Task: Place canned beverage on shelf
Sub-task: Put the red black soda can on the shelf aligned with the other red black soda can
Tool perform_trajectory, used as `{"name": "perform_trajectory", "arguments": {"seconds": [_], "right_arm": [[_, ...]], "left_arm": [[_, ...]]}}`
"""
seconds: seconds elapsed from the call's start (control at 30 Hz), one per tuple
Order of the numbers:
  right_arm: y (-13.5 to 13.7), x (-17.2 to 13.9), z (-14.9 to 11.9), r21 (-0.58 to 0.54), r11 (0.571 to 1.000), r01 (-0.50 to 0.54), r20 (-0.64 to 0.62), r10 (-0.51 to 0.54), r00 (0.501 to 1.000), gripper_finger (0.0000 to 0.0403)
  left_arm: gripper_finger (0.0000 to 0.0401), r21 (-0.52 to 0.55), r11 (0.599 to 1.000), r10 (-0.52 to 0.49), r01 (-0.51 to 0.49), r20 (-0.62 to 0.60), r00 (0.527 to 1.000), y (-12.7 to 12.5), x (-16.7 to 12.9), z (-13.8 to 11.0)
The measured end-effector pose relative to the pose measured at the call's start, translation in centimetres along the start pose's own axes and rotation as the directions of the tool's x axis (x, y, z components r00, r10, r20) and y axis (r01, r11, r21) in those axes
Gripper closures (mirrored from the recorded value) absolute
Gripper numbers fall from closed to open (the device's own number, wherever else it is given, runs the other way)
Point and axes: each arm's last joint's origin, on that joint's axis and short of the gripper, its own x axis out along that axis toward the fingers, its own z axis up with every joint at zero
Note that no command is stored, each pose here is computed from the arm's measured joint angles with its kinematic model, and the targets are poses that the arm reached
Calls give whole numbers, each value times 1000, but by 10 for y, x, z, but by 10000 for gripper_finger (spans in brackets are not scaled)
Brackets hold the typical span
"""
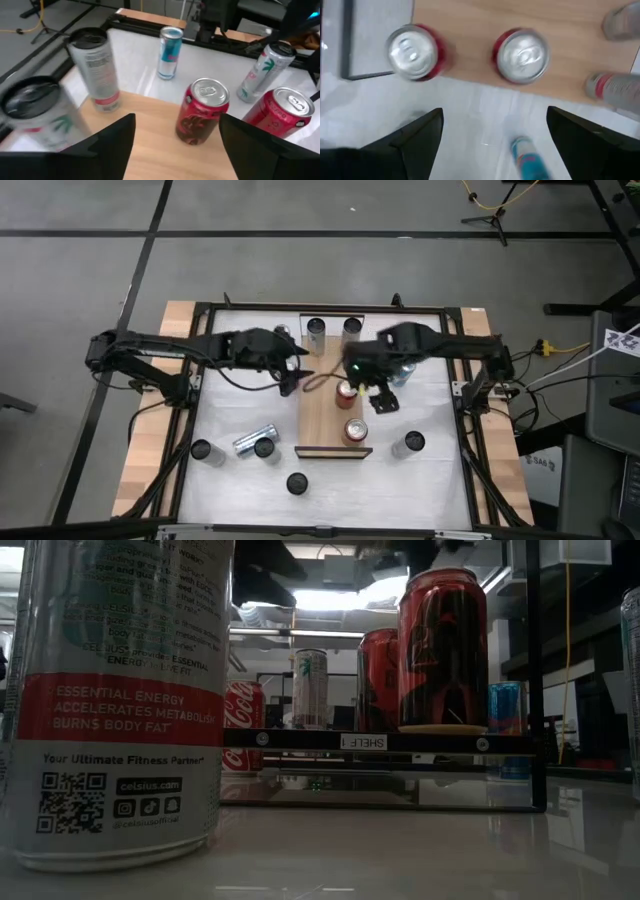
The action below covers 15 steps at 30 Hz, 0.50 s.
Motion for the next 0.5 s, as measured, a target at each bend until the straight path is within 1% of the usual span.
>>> {"name": "perform_trajectory", "arguments": {"seconds": [0.13, 0.23, 0.33, 0.4, 0.5], "right_arm": [[14, -1, -15, 65, 995, 75, 3, -75, 997, 58], [16, 8, -24, 140, 981, 134, 27, -139, 990, 58], [15, 23, -31, 215, 967, 136, 85, -157, 984, 58], [14, 36, -33, 242, 961, 130, 115, -161, 980, 58], [13, 57, -36, 249, 957, 148, 103, -178, 979, 58]], "left_arm": [[155, 11, 1000, -17, 17, -6, 1000, -9, 17, -5], [181, 18, 1000, -16, 16, 1, 1000, -15, 30, -9], [204, 26, 999, 22, -22, -5, 1000, -19, 42, -15], [218, 25, 998, 53, -53, -16, 998, -19, 48, -19], [236, 13, 996, 83, -83, -29, 996, -20, 56, -24]]}}
